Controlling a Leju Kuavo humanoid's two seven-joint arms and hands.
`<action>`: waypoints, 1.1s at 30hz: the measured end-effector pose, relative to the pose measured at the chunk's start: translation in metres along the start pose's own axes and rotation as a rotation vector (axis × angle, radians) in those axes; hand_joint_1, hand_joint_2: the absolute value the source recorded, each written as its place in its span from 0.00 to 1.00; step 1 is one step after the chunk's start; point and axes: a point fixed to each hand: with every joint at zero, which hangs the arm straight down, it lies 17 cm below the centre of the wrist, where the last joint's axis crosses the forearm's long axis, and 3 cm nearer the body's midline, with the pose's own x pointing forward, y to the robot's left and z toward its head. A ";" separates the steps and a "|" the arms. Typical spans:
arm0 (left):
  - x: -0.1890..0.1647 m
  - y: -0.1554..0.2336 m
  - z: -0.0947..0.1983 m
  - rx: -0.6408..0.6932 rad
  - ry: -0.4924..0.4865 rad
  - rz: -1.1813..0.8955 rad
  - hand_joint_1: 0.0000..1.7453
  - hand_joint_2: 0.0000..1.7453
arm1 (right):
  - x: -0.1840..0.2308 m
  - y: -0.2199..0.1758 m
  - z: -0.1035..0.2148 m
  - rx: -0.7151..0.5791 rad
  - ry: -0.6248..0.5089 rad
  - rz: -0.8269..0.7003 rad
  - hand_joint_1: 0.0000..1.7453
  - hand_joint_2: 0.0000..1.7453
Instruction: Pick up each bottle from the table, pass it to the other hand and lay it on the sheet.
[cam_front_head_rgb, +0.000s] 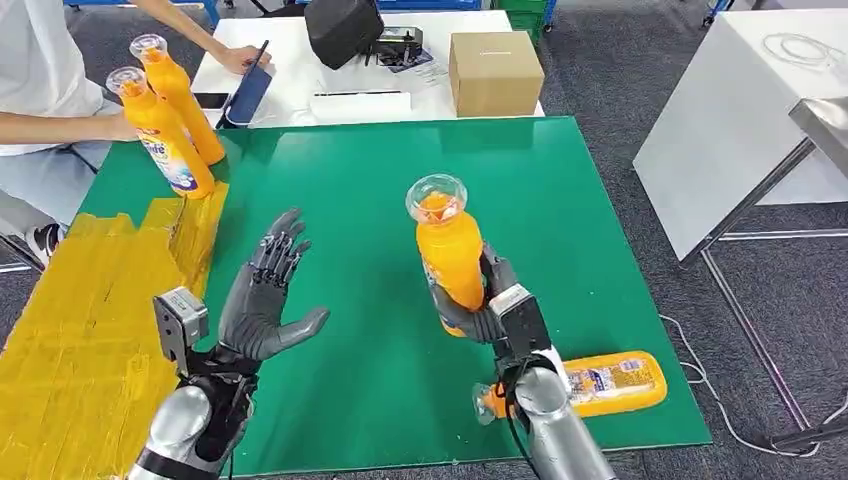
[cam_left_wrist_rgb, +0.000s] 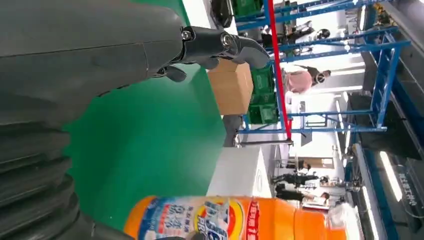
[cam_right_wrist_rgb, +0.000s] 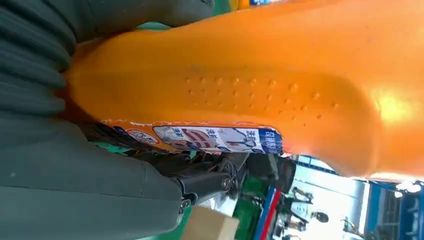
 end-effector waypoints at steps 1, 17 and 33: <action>-0.001 0.000 -0.001 -0.001 0.002 0.001 0.00 1.00 | -0.001 0.003 0.000 0.003 0.004 -0.009 1.00 1.00; -0.004 -0.027 -0.004 -0.071 -0.004 -0.024 0.00 1.00 | 0.000 0.053 -0.011 0.087 0.017 -0.082 1.00 1.00; -0.011 -0.037 -0.006 -0.095 0.012 -0.016 0.00 1.00 | -0.006 0.097 -0.010 0.178 0.006 0.098 1.00 1.00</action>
